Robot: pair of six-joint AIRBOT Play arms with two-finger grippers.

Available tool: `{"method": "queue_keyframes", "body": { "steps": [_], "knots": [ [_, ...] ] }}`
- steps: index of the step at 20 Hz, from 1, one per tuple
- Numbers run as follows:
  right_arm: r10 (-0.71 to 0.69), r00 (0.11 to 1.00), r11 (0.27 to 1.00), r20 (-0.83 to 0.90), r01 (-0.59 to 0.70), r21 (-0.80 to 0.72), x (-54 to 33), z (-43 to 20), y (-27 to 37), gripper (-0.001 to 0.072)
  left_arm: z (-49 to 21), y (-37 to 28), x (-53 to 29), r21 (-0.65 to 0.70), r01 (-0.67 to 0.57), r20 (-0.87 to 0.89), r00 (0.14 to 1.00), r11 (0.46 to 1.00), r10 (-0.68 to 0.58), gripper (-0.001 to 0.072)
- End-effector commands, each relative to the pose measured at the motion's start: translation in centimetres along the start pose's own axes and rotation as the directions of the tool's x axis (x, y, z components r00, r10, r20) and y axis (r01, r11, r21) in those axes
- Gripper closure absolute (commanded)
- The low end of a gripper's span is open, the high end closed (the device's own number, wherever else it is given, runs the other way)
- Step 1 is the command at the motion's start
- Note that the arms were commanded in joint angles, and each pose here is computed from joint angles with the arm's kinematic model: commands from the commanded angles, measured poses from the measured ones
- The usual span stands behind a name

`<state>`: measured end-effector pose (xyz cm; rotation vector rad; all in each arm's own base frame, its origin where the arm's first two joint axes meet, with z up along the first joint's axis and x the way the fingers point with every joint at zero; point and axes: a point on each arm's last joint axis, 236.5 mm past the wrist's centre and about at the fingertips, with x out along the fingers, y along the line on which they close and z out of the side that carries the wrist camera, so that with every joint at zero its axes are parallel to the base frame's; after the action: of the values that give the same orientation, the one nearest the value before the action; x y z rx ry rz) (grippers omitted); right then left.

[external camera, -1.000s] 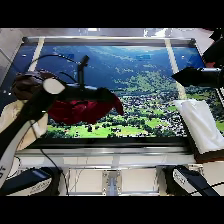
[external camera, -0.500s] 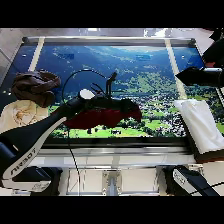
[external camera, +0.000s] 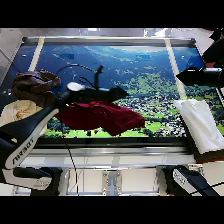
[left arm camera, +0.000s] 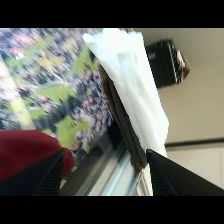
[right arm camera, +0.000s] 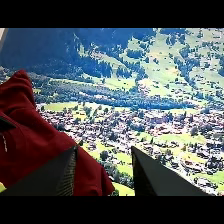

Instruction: Fold the shirts.

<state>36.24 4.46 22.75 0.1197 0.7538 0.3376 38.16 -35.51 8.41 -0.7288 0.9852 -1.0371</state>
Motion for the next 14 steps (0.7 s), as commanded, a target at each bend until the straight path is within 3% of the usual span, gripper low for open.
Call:
{"method": "queue_keyframes", "body": {
  "steps": [1, 3, 5, 6, 9, 14],
  "knots": [
    [0.003, 1.000, 1.000, -0.008, -0.003, 0.000, 0.0, -0.2, 0.1, 0.0343, 2.6, 4.5, -8.3, -0.112, -0.019, 0.002, 1.000, 0.994, 0.019, 0.0125],
    [0.007, 1.000, 1.000, -0.010, -0.007, 0.002, 0.0, -0.2, 0.2, 0.0342, 0.5, 10.3, -13.2, -0.205, -0.209, -0.104, 0.976, 0.956, 0.191, 0.0127],
    [0.012, 1.000, 1.000, -0.024, -0.012, 0.006, 0.2, -0.5, 0.2, 0.0342, -3.2, 15.9, -17.3, -0.254, -0.455, -0.256, 0.882, 0.853, 0.395, 0.0127],
    [0.017, 0.999, 1.000, -0.034, -0.017, 0.011, 0.4, -0.7, 0.2, 0.0342, -4.4, 17.3, -18.3, -0.241, -0.522, -0.307, 0.841, 0.818, 0.446, 0.0126],
    [0.064, 0.996, 0.997, -0.060, -0.062, 0.035, 1.2, -1.1, 0.9, 0.0342, -4.5, 16.6, -16.4, -0.135, -0.505, -0.311, 0.839, 0.853, 0.447, 0.0126],
    [0.126, 0.990, 0.990, -0.059, -0.122, 0.068, 1.7, -0.9, 2.0, 0.0343, -3.3, 17.1, -11.4, -0.018, -0.523, -0.240, 0.829, 0.852, 0.504, 0.0126]
  ]
}}
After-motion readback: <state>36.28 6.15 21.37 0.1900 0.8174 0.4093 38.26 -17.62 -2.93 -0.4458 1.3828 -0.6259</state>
